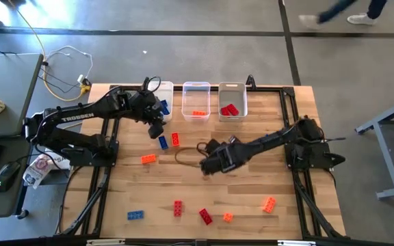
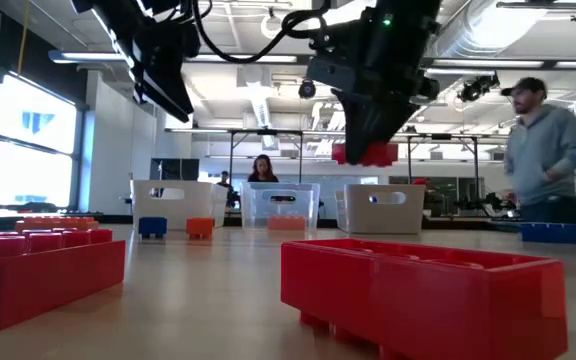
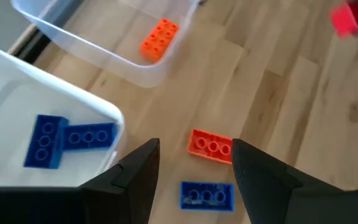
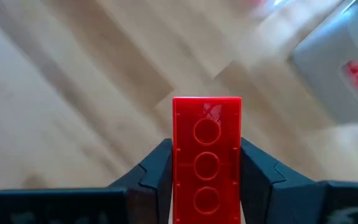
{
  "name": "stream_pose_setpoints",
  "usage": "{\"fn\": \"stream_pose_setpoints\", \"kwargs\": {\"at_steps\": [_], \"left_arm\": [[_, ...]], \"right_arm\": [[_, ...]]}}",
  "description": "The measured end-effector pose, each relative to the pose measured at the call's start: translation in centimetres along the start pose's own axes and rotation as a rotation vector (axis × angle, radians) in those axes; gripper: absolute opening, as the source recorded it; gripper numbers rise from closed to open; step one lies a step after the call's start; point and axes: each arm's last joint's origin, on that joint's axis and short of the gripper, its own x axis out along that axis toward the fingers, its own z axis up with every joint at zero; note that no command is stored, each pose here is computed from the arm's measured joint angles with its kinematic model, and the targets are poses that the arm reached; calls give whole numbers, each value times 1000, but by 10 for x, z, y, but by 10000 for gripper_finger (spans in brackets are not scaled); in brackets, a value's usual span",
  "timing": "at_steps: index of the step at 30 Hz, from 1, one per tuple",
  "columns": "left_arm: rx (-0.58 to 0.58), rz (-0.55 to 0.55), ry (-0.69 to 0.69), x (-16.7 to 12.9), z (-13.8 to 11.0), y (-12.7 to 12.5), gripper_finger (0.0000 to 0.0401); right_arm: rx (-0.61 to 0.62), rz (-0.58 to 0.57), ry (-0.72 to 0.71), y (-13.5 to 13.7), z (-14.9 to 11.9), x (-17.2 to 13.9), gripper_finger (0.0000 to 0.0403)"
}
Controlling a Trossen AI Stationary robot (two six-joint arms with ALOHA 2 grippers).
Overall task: Sort & place blocks by color
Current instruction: Put the red game piece into the gray bin
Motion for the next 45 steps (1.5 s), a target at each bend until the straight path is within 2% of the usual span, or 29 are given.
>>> {"fn": "stream_pose_setpoints", "kwargs": {"at_steps": [13, 19, 24, 30, 38, 45], "left_arm": [[67, -82, 38, -1, -7, -32, 186], [53, -47, 78, -3, -15, -44, 186], [36, -29, 123, -5, -23, -52, 186], [19, -32, 151, -7, -29, -61, 186], [27, -23, 144, -9, -32, -70, 186], [44, -36, 146, -10, -34, -75, 186]], "right_arm": [[-81, -114, -25, -77, 58, 7, 109], [-88, -178, 1, -117, 80, 18, 109], [-83, -255, 32, -147, 92, 33, 109], [-17, -308, 84, -188, 105, 50, 109], [63, -209, 165, -233, 115, 72, 109], [81, -96, 236, -245, 116, 96, 109]]}}
